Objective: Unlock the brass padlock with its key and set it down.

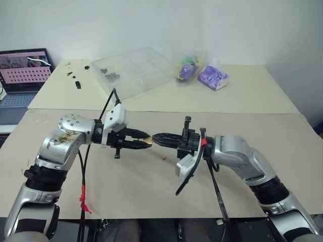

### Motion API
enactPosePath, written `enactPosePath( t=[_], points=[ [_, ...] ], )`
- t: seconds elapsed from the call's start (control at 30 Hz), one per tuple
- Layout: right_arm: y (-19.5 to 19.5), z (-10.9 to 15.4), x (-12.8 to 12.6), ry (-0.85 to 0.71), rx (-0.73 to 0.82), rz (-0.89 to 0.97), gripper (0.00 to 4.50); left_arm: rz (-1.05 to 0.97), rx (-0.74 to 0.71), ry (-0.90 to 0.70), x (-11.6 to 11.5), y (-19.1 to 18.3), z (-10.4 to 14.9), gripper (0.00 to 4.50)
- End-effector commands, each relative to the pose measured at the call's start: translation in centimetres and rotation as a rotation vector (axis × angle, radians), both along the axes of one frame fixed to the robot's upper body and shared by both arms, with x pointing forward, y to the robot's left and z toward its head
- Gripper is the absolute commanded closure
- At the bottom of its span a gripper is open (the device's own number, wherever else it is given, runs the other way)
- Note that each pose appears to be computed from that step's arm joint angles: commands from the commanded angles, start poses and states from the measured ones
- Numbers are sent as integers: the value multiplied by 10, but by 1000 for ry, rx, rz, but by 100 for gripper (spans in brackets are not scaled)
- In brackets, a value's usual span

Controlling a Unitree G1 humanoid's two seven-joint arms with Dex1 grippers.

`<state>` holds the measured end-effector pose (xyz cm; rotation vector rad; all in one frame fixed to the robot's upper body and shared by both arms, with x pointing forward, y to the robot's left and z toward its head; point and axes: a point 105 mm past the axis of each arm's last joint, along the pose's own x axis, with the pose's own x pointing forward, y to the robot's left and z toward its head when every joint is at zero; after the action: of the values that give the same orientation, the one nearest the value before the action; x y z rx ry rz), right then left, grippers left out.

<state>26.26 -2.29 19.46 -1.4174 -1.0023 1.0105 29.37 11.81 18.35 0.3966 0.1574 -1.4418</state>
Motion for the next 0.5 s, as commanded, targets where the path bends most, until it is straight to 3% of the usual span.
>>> enactPosePath(
  t=[0.03, 0.27, 0.37, 0.5],
  points=[
    [1, 13, -6, -15, 34, 20, 447, -21, -4, -42, -3, -2, 10, 365],
    [-5, 5, 2, 18, 9, -26, 447, -19, -1, -41, -3, -2, 10, 365],
    [-7, 4, 4, 28, 19, -37, 370, -20, -2, -40, -3, -2, 10, 365],
    [-7, 5, 5, 10, 16, -42, 233, -19, 0, -41, -2, -1, 10, 365]
  ],
)
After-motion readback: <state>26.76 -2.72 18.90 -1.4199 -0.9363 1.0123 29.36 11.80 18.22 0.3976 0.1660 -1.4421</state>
